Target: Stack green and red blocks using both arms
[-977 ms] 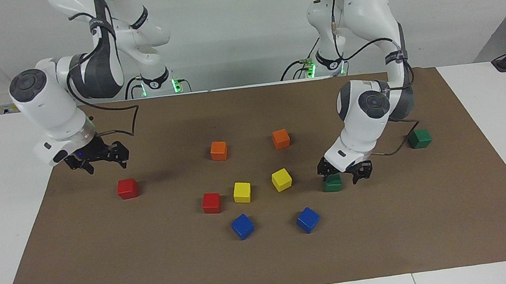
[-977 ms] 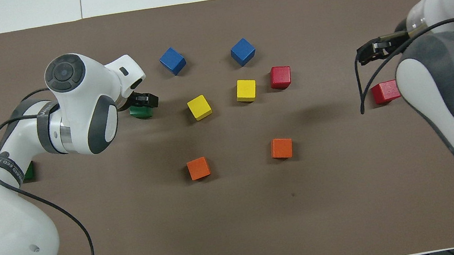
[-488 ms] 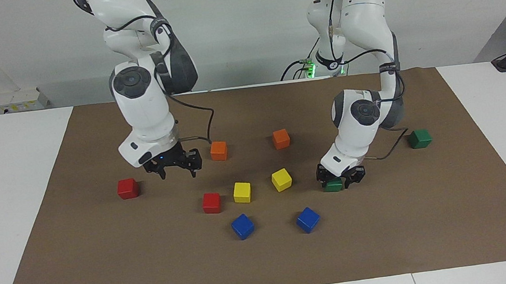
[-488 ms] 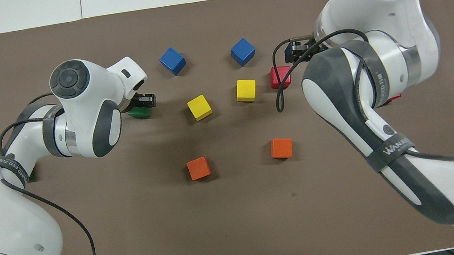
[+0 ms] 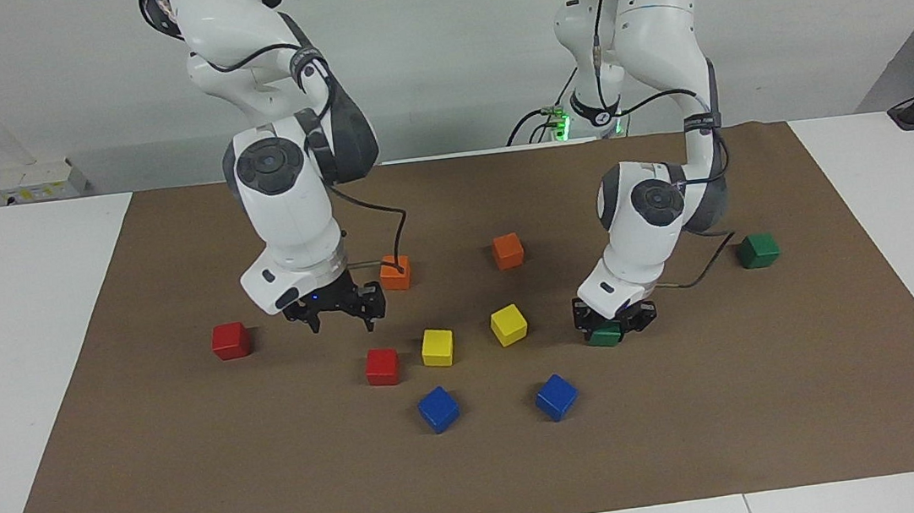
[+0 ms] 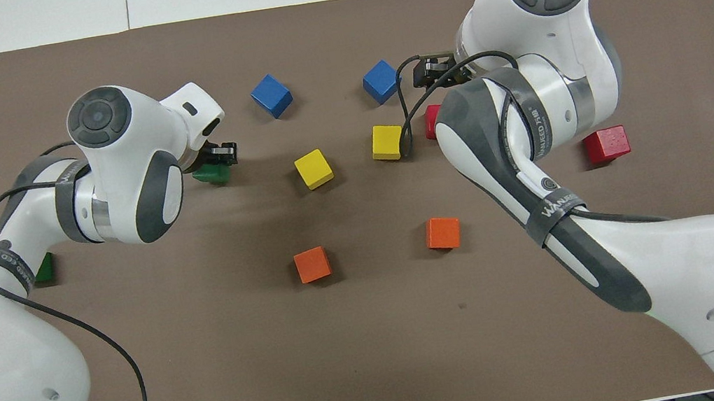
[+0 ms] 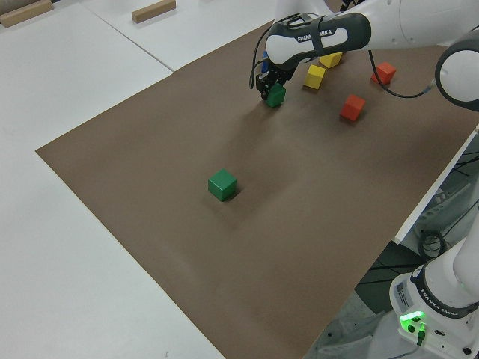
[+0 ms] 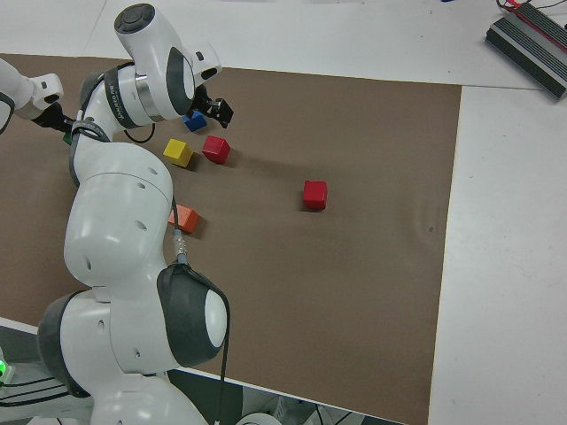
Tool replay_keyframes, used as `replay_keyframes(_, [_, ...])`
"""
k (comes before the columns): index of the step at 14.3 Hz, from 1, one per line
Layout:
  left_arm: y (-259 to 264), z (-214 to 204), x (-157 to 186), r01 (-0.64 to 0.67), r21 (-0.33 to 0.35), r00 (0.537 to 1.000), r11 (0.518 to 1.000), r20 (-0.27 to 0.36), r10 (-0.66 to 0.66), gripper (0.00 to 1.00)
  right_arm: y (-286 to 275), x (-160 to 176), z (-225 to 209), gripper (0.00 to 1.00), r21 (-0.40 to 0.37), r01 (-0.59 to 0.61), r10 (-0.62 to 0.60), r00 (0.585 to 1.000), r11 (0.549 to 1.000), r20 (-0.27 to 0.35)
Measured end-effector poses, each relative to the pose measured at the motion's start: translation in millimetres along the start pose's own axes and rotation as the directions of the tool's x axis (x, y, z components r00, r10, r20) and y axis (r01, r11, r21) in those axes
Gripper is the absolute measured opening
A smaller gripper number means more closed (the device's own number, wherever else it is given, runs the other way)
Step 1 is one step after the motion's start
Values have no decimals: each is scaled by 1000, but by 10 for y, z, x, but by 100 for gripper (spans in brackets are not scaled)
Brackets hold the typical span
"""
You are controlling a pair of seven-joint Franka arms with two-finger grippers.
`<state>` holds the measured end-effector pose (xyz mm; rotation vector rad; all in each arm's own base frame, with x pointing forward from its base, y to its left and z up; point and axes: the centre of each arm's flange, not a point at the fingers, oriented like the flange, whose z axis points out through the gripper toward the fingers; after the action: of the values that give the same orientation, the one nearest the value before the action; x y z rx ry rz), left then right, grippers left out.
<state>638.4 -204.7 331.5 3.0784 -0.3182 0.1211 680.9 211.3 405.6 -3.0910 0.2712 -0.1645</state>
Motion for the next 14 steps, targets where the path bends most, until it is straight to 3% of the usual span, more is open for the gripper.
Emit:
replay_keyframes(3, [-525,-631,-11,36,12,999,999,11,-36,55,-50,19,151,100,10,-28,28,1000,1000,-12])
replay_keyframes(7, [-1680,-1297,-316,-19,22,999,1000,39,18,55,-86,36,316,100,16,-48,48,999,999,-20])
replay_keyframes(11, [-2781,-1185,-818,-73,9,994,997,84,72,55,-108,20,506,100,24,-44,45,999,999,-30])
replay_keyframes(14, [-3169,-947,-1183,-46,21,997,999,66,44,55,-184,-142,767,100,24,-25,25,999,999,-25])
